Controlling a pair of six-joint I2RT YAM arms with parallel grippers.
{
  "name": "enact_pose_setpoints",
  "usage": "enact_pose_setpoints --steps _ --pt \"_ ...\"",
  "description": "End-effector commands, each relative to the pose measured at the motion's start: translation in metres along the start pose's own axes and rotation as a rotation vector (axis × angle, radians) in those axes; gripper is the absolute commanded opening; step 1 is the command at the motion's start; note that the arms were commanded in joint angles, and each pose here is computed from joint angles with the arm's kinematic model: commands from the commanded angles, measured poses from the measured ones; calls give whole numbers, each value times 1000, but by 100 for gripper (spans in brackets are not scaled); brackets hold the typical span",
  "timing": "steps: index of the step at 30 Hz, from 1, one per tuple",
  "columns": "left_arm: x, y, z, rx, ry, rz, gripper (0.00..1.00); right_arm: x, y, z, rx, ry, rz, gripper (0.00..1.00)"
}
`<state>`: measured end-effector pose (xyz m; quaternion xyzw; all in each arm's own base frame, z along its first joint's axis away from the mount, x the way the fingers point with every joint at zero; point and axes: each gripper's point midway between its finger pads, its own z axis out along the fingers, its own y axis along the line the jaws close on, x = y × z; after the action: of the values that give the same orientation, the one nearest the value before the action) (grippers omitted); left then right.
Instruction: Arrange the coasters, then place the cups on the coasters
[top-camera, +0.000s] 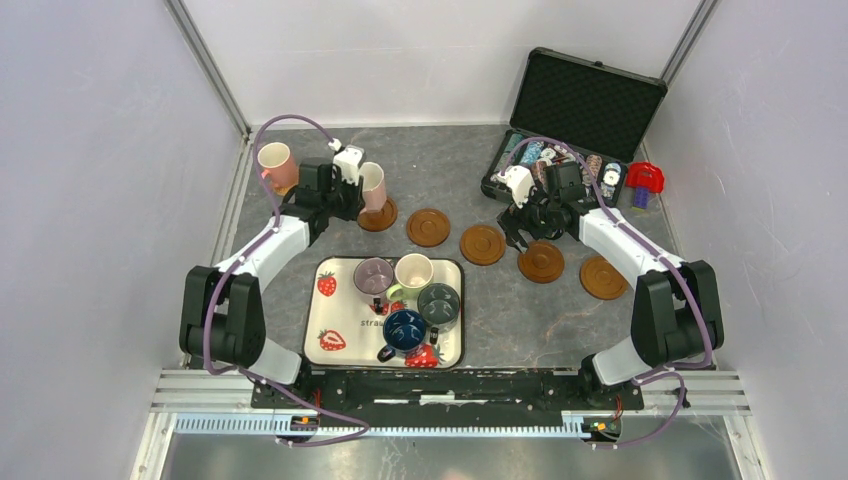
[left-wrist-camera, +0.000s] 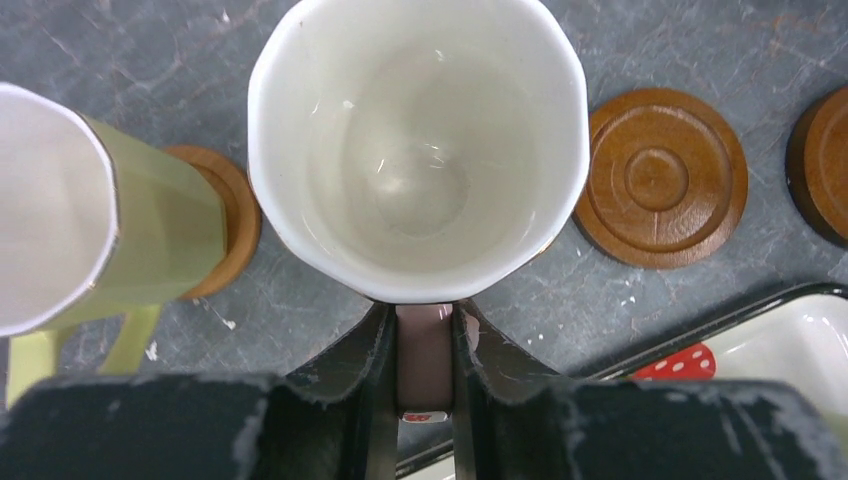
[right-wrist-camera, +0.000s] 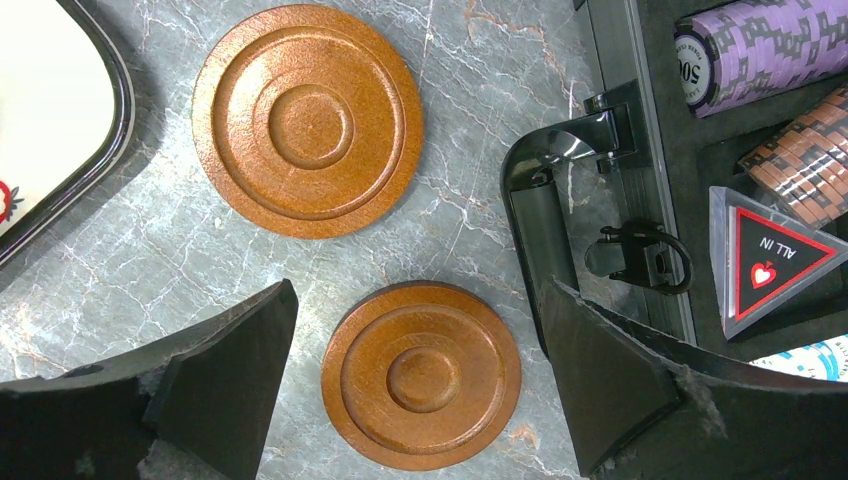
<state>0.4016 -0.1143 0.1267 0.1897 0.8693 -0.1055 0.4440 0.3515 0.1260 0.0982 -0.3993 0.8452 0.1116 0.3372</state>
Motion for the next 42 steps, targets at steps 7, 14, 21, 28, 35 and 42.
enact_pose_setpoints --steps 7,14,21,28,35,42 --pt "-56 -1 7 22 -215 5 2 -20 -8 -11 38 -57 -25 98" --pt "-41 1 14 18 -172 9 2 -20 -9 -9 35 -54 -23 98" --pt "-30 -1 20 28 -138 4 2 -19 -9 -7 31 -50 -20 98" --pt "-20 1 25 22 -114 1 2 -20 -10 -7 32 -51 -20 98" --pt "-15 2 26 14 -96 -5 2 -20 -10 -5 31 -47 -18 98" --pt "-7 5 26 -1 -71 14 5 -20 -9 -5 26 -48 -20 98"
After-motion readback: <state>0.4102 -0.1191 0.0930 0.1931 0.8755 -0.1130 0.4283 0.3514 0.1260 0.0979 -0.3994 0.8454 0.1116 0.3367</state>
